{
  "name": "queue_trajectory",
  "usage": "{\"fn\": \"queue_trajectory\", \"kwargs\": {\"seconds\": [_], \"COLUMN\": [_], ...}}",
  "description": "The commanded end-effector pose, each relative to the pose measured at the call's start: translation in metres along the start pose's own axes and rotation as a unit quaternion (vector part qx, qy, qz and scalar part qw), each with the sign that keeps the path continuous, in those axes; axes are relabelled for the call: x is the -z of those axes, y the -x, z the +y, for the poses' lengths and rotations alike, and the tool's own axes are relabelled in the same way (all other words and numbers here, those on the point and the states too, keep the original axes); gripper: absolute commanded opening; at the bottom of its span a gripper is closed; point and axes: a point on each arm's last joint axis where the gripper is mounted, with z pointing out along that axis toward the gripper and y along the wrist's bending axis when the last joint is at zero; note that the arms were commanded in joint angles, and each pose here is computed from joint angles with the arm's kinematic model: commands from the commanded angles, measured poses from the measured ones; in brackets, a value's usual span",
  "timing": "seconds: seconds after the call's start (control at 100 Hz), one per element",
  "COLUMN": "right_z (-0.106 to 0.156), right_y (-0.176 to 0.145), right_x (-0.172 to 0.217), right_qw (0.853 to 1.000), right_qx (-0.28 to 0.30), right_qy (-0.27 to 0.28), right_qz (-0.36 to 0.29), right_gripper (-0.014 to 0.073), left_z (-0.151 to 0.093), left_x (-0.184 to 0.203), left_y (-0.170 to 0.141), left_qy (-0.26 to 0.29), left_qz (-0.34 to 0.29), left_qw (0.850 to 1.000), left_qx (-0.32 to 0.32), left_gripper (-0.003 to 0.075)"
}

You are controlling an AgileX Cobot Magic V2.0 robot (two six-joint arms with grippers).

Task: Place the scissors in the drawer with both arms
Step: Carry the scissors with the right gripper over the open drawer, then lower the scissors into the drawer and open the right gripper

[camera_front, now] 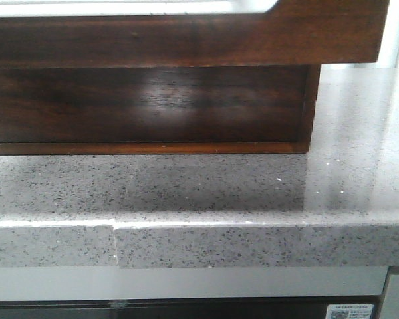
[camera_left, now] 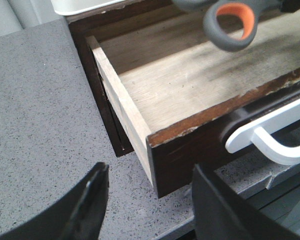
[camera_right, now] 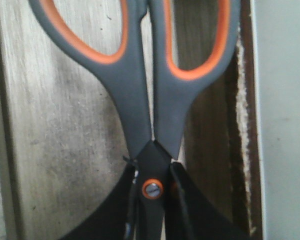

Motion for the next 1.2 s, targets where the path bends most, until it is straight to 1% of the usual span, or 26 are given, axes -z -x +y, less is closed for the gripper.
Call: {"fn": "queue_trajectory", "kwargs": {"seconds": [0.0,0.25,0.32,0.37,0.38,0.39,0.46,0.53,0.66,0.8,0.94,1.06,1.19], "right_z": [-0.004,-0.003,-0.003,-0.003,-0.003,-0.003,-0.003,-0.004,-0.005,-0.006,-0.008,-0.013,-0.016], "right_y": [-0.004,-0.004,-0.004,-0.004,-0.004,-0.004,-0.004,-0.004,-0.005,-0.012,-0.028,-0.051,-0.087], "right_x": [0.024,0.021,0.021,0.021,0.021,0.021,0.021,0.021,0.029,0.057,0.094,0.121,0.127], "right_qw": [1.0,1.0,1.0,1.0,1.0,1.0,1.0,1.0,1.0,0.998,0.99,0.977,0.963], "right_qx": [0.002,0.002,0.002,0.002,0.002,0.002,0.002,0.003,-0.006,-0.043,-0.104,-0.173,-0.244], "right_qy": [-0.019,-0.017,-0.017,-0.017,-0.017,-0.017,-0.017,-0.018,-0.024,-0.042,-0.069,-0.092,-0.1], "right_qz": [-0.003,-0.001,-0.001,-0.001,-0.001,-0.001,-0.001,-0.001,-0.008,-0.033,-0.065,-0.079,-0.057], "right_gripper": [-0.0032,-0.0015,0.0032,0.0087,0.0113,0.0113,0.0211,0.0269,0.0274,0.0274,0.0274,0.0274,0.0274], "left_z": [0.002,0.002,0.002,0.002,0.002,0.002,0.002,0.002,0.002,0.002,0.002,0.002,0.002], "left_x": [0.005,0.005,0.005,0.005,0.005,0.005,0.005,0.005,0.005,0.005,0.005,0.005,0.005], "left_y": [0.015,0.015,0.015,0.015,0.015,0.015,0.015,0.015,0.015,0.015,0.015,0.015,0.015], "left_qy": [0.005,0.005,0.005,0.005,0.005,0.005,0.005,0.005,0.005,0.005,0.005,0.005,0.005], "left_qz": [-0.049,-0.049,-0.049,-0.049,-0.049,-0.049,-0.049,-0.049,-0.049,-0.049,-0.049,-0.049,-0.049], "left_qw": [0.999,0.999,0.999,0.999,0.999,0.999,0.999,0.999,0.999,0.999,0.999,0.999,0.999], "left_qx": [0.002,0.002,0.002,0.002,0.002,0.002,0.002,0.002,0.002,0.002,0.002,0.002,0.002], "left_gripper": [0.0355,0.0355,0.0355,0.0355,0.0355,0.0355,0.0355,0.0355,0.0355,0.0355,0.0355,0.0355,0.0355]}}
